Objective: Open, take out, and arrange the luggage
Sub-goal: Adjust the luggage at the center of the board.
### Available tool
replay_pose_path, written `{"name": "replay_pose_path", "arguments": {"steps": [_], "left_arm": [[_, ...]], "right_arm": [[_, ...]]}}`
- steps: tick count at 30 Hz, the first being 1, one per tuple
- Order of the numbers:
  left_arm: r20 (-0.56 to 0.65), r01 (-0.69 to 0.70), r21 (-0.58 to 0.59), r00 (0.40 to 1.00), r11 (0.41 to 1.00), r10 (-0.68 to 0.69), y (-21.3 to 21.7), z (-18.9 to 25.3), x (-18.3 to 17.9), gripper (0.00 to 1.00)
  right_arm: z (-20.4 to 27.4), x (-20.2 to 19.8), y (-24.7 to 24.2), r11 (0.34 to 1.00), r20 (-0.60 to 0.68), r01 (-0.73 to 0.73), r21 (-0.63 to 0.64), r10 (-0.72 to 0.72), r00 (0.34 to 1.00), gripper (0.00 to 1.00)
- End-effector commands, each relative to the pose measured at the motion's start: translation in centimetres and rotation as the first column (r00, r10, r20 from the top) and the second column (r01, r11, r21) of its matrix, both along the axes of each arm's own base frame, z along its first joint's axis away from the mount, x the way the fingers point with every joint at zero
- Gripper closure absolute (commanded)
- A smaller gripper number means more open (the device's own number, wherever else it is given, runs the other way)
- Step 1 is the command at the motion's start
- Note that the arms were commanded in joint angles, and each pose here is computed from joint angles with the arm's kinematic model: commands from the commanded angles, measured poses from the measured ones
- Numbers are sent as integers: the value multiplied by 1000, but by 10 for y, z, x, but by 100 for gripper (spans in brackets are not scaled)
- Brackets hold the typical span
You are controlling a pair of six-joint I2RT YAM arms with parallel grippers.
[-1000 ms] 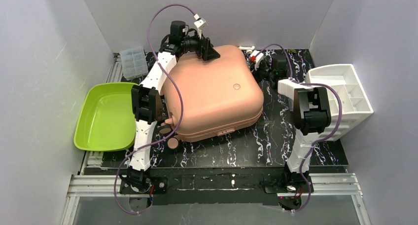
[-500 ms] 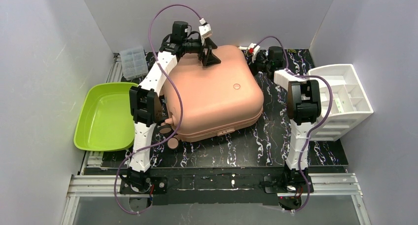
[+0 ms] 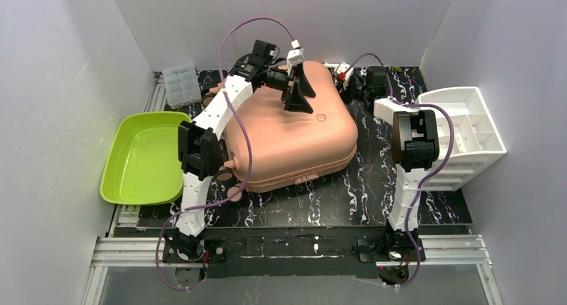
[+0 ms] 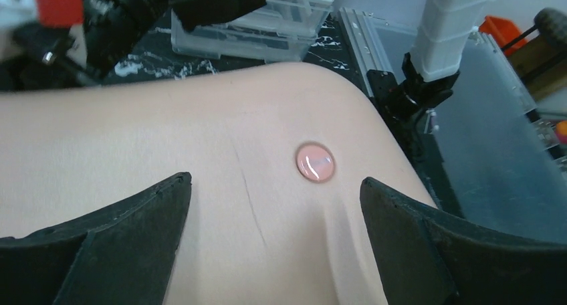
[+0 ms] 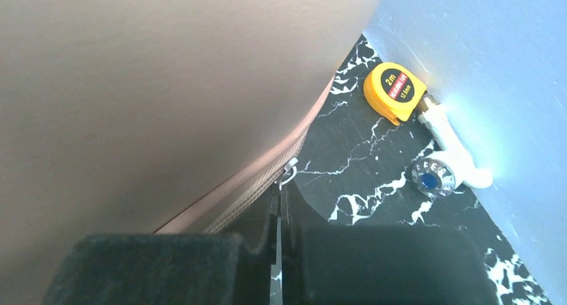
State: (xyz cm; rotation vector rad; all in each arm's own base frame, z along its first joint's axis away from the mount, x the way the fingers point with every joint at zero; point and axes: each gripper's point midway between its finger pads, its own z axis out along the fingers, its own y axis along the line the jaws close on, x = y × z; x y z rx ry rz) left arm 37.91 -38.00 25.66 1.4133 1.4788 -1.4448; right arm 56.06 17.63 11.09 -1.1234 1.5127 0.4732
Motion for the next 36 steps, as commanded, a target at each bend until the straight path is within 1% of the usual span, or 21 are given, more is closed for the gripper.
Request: {"name": "replay_pose_path", "arguments": {"steps": [1,2,3,5,7,8,9,10,11,12,13,14,16,18,19,21,24,28,33,36], "left_arm": [[-298,-272,247,892,930,340,59,-28,21,2],[-242,-347,229,885,910,398,69,-17,35,2],[-202,-416,238,863,878,464,81,-11,44,2],[-80,-551,244,809,798,583,103,-2,69,2],[-1,-623,252,765,740,645,118,0,91,2],[8,-643,256,749,722,663,122,-4,102,2],[11,-655,251,738,712,675,125,-5,110,2],[7,-663,250,730,706,683,125,-9,117,2],[9,-667,250,726,702,687,125,-13,122,2],[2,-665,251,727,703,687,123,-17,125,2],[-1,-664,249,728,705,686,121,-20,130,2],[-6,-662,248,729,707,684,120,-23,133,2],[2,-668,244,726,703,688,119,-29,141,2],[11,-675,240,721,698,693,118,-34,149,2],[13,-674,240,722,698,692,116,-37,153,2],[-6,-664,247,727,705,687,113,-46,157,2],[-64,-618,270,754,739,654,103,-66,156,2],[-162,-522,272,803,808,573,85,-82,141,2],[-269,-377,245,859,893,436,63,-91,113,3],[-304,-297,230,883,927,358,53,-94,94,5]], "right_arm": [[-21,-38,2,998,-95,-54,-24,52,994,99],[-20,-40,2,998,-97,-52,-22,50,994,99],[-21,-43,2,999,-103,-49,-18,47,994,99],[-24,-48,2,999,-117,-46,-13,44,992,99],[-25,-48,0,999,-123,-31,-17,28,992,99],[-27,-49,-1,1000,-129,-20,-18,18,991,99],[-28,-48,-3,1000,-136,-4,-19,1,991,88],[-28,-47,-5,1000,-139,11,-20,-14,990,75],[-28,-47,-7,999,-141,27,-23,-30,990,59],[-27,-48,-9,999,-142,47,-25,-50,989,46],[-25,-48,-12,997,-139,74,-30,-77,987,36],[-28,-47,-20,991,-146,127,-50,-133,980,30],[-27,-45,-31,975,-168,209,-71,-218,961,26],[-34,-50,-38,963,-213,250,-102,-267,940,24],[-37,-55,-38,964,-239,245,-108,-264,934,24],[-42,-69,-34,971,-293,216,-101,-237,926,25],[-45,-93,-22,986,-394,160,-55,-169,903,28],[-43,-129,-9,997,-487,82,-17,-79,870,32],[-41,-181,7,997,-531,-65,-43,32,846,35],[-36,-216,15,985,-536,-162,-63,103,838,36]]}}
